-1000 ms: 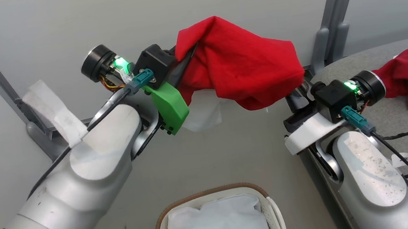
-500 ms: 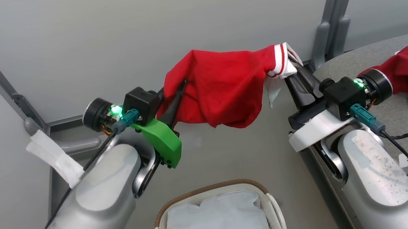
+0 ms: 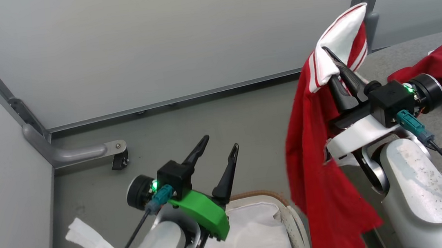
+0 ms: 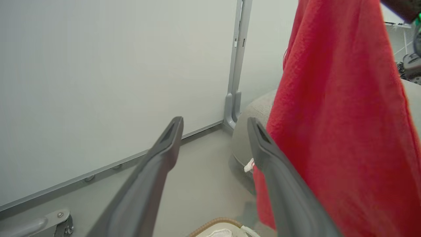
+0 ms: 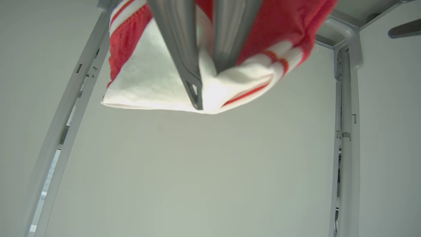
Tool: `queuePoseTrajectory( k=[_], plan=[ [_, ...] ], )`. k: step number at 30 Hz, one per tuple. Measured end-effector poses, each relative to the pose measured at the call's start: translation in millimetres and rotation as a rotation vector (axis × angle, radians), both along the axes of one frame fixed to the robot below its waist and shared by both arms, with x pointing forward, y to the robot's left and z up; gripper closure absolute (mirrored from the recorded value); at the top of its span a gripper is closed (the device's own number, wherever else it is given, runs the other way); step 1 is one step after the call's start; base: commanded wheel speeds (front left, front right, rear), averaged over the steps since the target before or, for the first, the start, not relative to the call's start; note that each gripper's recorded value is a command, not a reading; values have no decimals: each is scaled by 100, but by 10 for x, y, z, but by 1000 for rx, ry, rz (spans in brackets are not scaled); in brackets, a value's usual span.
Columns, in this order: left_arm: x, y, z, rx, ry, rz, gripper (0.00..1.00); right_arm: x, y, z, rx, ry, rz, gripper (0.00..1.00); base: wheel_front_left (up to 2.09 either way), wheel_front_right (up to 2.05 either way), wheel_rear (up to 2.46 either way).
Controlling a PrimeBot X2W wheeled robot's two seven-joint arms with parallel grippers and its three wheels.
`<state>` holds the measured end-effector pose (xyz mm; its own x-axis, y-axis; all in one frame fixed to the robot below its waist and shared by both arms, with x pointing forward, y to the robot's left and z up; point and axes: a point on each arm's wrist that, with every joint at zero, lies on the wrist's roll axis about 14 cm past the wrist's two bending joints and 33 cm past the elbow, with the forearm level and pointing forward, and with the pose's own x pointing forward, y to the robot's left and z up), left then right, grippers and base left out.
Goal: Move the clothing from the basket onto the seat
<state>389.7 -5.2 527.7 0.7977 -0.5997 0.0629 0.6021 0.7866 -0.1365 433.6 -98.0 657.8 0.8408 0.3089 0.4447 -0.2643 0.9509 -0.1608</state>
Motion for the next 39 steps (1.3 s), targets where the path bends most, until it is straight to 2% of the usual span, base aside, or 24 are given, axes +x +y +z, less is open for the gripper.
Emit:
queuePoseTrajectory(
  k=[8, 15, 23, 29, 39],
  plan=[
    [-222, -8, -278, -31, 72, 12, 0, 4, -238, -58, 5, 12, -70, 100, 0, 0, 0],
    [-264, 19, -344, -24, 77, 22, 0, 12, -408, -52, 13, 11, -120, 100, 0, 0, 0],
    [-307, -142, -335, -28, 69, -27, 0, -29, -673, 8, -9, -10, -201, 100, 0, 0, 0],
    [-303, -375, -304, -34, 57, -98, 0, -110, -939, 133, -41, -44, -279, 100, 0, 0, 0],
    [-389, -1042, -243, -52, 38, -312, 0, -373, -1601, -7, -97, 7, -470, 100, 0, 0, 0]
  ],
)
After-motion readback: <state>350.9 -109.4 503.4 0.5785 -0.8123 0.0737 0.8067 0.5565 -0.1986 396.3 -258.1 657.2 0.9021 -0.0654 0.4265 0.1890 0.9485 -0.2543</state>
